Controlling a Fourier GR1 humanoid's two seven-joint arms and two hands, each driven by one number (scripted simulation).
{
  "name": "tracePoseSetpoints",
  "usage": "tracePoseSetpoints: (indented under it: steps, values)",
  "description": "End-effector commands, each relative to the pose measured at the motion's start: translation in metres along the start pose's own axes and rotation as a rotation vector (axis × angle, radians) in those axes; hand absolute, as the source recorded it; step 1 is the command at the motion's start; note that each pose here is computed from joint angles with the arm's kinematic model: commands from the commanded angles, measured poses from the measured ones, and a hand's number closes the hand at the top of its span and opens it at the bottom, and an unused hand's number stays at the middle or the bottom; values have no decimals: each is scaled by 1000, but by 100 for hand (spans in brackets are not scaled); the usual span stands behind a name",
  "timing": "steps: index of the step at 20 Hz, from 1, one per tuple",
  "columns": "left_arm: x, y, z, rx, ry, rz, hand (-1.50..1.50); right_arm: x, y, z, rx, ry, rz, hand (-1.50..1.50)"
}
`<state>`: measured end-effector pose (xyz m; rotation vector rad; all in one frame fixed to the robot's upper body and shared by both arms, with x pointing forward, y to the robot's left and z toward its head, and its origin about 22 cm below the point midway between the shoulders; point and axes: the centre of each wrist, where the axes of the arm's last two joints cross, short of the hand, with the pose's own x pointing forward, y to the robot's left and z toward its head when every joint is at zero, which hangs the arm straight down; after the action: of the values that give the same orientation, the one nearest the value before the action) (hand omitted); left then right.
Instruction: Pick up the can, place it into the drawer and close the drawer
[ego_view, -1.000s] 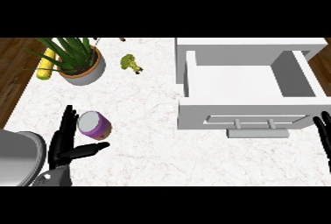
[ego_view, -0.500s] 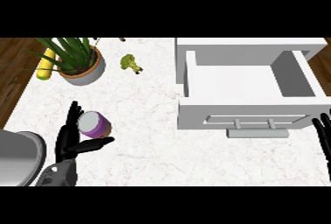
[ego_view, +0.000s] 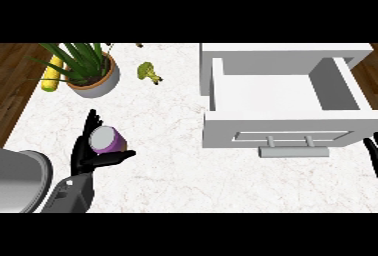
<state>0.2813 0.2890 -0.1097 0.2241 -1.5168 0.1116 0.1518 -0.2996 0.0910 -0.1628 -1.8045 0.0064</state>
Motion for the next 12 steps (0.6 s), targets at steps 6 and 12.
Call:
tracePoseSetpoints:
  steps: [6,12]
  values:
    - [7,-20,-14,-41,-41,26,150,-16,-7,-3,-5,-2,-6,-150]
    - [16,-20,-20,-90,-49,109,150,6,-10,6,-8,-5,-6,-150]
